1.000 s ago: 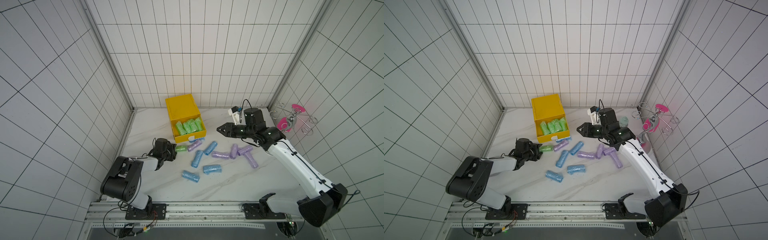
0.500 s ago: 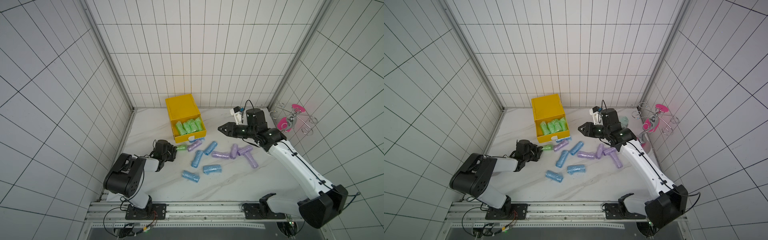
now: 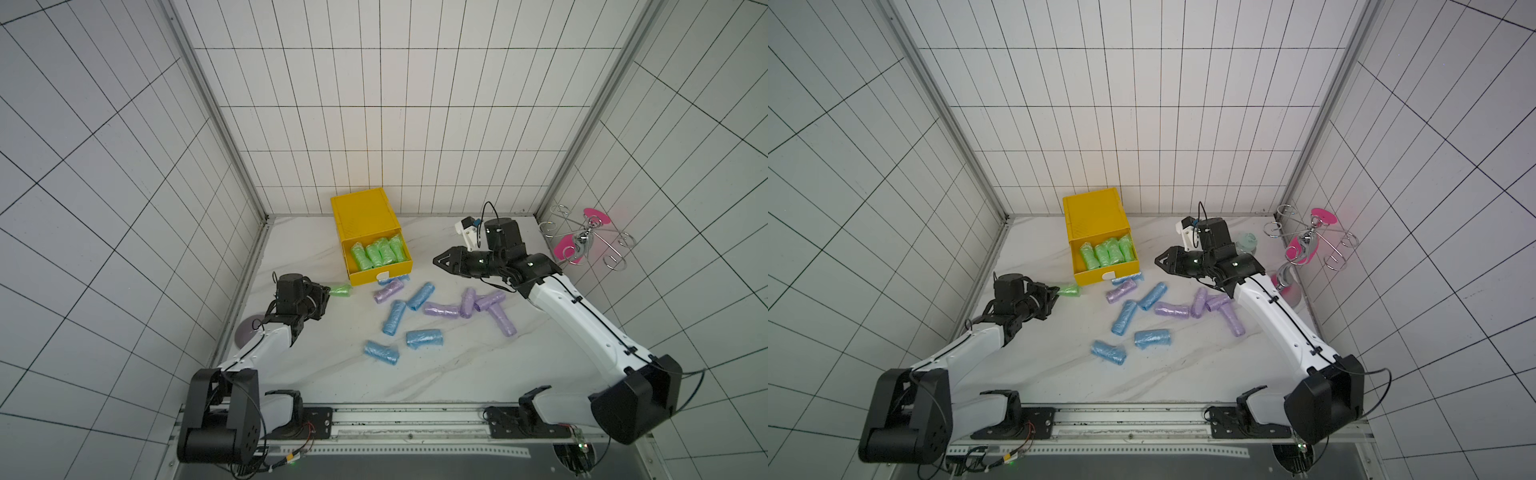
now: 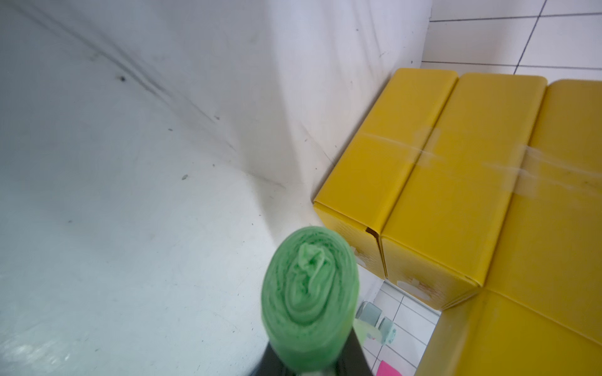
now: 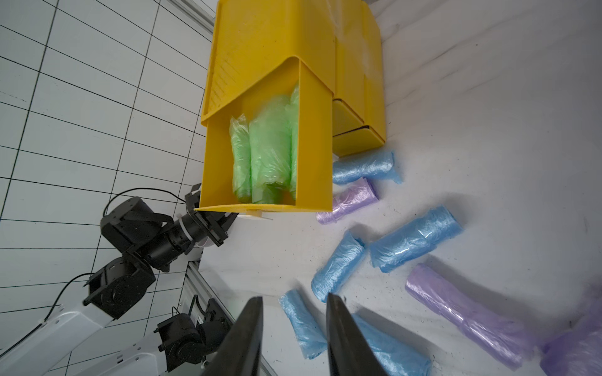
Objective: Sort the rolls of trash bags by color and place them into the drawer
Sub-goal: Pick up the roll of trash bags from the center of the board, then place the roll of trash bags in the drawer.
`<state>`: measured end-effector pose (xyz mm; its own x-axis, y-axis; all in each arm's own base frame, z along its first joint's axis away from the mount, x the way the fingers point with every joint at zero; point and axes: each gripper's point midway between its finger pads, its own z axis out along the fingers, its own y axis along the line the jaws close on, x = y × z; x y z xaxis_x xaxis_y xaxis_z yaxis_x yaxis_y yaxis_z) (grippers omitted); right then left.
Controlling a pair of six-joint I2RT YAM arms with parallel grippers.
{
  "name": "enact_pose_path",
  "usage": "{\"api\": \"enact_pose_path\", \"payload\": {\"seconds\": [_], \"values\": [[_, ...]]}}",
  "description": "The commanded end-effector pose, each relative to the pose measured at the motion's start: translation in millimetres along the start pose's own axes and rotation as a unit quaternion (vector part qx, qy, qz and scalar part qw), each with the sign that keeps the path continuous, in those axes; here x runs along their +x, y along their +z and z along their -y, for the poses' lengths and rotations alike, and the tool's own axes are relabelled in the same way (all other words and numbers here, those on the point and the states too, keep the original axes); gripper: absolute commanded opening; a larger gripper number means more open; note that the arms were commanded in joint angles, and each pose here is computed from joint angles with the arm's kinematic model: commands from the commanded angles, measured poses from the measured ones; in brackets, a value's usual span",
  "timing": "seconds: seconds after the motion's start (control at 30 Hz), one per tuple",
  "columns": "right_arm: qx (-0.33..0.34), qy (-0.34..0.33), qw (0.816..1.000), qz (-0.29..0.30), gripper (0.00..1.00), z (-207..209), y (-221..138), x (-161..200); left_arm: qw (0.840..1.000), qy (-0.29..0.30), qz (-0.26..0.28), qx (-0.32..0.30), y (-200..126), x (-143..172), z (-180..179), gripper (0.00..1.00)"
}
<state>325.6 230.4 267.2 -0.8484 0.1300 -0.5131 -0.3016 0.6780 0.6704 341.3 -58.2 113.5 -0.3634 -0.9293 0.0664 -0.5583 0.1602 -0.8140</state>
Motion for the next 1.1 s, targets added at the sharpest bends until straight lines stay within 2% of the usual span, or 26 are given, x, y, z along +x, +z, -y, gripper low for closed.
{"api": "enact_pose_path", "payload": {"seconds": [0.0, 0.3, 0.6, 0.73, 0.93, 1.07], "values": [[-0.023, 0.0, 1.0, -0.003, 0.35, -9, -2, -7, 0.995, 0.099, -0.028, -0.004, -26, 8, 24, 0.01], [-0.018, -0.027, 0.999, 0.003, 0.38, -14, -10, -13, 0.967, 0.252, 0.007, 0.047, -91, 3, 110, 0.03], [-0.018, -0.022, 1.0, -0.005, 0.37, -14, -10, -10, 0.93, 0.359, -0.062, 0.046, -103, 24, 158, 0.02], [-0.018, -0.018, 1.0, -0.003, 0.37, -15, -13, -9, 0.912, 0.396, -0.097, 0.049, -97, 47, 176, 0.02], [-0.015, -0.012, 1.0, 0.003, 0.37, -14, -16, -7, 0.888, 0.433, -0.145, 0.045, -69, 83, 191, 0.02], [-0.021, -0.004, 1.0, 0.006, 0.37, -13, -16, -4, 0.864, 0.477, -0.16, 0.02, -49, 100, 197, 0.02]]}}
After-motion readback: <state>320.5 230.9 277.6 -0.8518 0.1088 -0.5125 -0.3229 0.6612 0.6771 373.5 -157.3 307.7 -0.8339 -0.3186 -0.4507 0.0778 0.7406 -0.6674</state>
